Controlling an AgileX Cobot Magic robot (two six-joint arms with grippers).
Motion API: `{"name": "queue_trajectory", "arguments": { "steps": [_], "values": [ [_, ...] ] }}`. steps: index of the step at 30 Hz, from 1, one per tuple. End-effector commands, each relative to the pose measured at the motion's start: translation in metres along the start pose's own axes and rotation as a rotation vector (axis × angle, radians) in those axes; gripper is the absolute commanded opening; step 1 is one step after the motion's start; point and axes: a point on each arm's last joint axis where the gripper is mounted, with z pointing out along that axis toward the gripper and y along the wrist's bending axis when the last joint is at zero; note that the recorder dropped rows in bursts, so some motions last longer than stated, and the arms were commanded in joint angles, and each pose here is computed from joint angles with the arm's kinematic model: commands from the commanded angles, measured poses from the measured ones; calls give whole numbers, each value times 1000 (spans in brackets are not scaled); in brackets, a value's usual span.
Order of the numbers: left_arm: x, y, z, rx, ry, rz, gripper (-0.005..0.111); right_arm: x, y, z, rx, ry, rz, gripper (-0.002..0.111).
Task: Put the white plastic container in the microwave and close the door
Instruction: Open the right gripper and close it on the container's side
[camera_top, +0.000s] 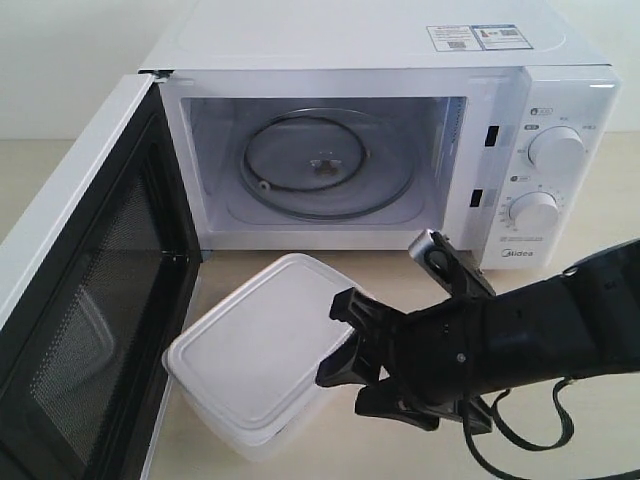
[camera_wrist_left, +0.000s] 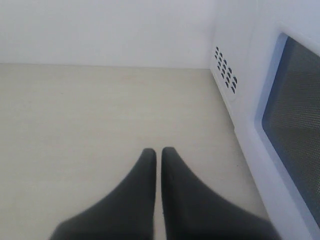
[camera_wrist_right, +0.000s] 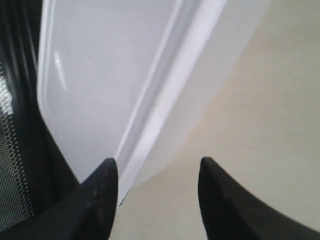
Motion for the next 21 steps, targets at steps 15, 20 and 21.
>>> {"name": "queue_trajectory", "arguments": {
  "steps": [15, 20, 21],
  "values": [
    [1, 0, 0, -2, 1, -9, 4, -15, 12, 35, 62, -26, 81, 49],
    [1, 0, 0, -2, 1, -9, 4, -19, 12, 36, 86, -59, 73, 21],
    [1, 0, 0, -2, 1, -9, 4, -19, 12, 36, 90, -65, 73, 13]
  ]
}}
